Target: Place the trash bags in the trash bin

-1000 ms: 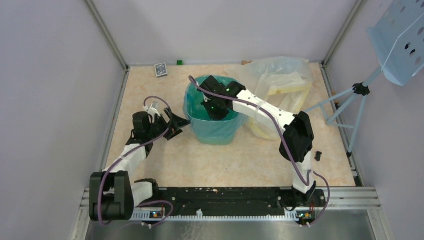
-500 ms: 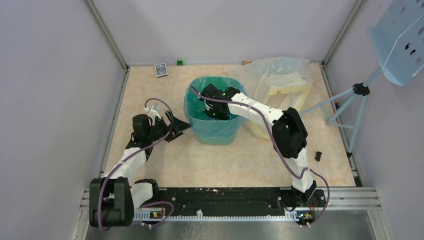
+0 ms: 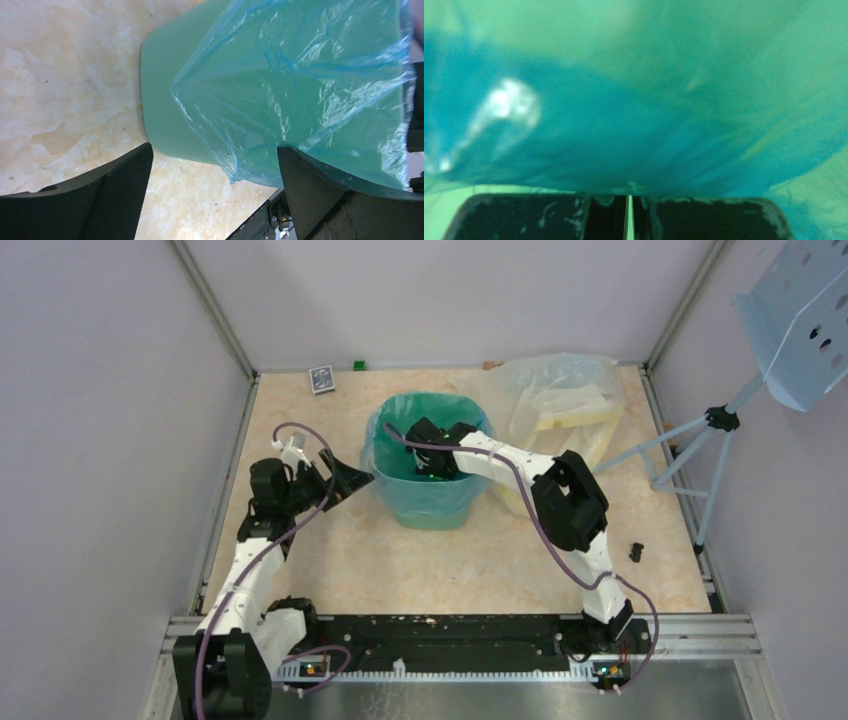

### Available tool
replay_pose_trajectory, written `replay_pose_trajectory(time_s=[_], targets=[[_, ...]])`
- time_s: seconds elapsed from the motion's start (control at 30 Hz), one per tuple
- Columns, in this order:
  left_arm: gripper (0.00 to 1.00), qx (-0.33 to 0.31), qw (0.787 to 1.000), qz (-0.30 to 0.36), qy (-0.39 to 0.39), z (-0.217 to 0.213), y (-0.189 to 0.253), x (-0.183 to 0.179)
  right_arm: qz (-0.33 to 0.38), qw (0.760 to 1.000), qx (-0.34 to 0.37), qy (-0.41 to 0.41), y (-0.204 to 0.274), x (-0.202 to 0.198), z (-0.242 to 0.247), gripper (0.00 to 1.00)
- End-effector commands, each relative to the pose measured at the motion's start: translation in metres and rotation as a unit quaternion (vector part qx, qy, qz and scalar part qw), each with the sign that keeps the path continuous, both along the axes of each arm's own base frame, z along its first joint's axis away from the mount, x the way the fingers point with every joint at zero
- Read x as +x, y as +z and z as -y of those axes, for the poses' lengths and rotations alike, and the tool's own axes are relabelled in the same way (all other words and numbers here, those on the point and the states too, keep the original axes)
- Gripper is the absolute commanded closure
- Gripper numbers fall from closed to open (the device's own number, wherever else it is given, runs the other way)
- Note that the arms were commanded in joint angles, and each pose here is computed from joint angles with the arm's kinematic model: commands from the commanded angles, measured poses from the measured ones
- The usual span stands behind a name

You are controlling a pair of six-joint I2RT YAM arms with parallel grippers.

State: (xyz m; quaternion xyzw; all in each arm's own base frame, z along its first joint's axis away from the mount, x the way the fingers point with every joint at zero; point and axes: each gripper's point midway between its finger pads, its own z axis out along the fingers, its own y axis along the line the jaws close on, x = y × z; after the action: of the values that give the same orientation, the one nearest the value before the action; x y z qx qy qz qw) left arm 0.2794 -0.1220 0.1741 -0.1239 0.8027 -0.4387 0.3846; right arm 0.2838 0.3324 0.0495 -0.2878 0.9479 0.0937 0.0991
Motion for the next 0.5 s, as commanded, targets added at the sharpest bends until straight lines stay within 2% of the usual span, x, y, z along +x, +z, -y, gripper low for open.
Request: replay_pose_trajectory(time_s=[0.0, 0.47], targets=[[0.01, 0.006, 0.999, 0.038, 0.009, -0.010, 0.034, 0.013, 0.000, 1.000, 0.008, 0.000, -0.008, 0.006, -0.001, 1.00], [0.02, -0.049, 0.994, 0.093, 0.021, -0.027, 0.103, 0.056, -0.043, 0.999, -0.007, 0.001, -0.049, 0.000, -0.001, 1.00]])
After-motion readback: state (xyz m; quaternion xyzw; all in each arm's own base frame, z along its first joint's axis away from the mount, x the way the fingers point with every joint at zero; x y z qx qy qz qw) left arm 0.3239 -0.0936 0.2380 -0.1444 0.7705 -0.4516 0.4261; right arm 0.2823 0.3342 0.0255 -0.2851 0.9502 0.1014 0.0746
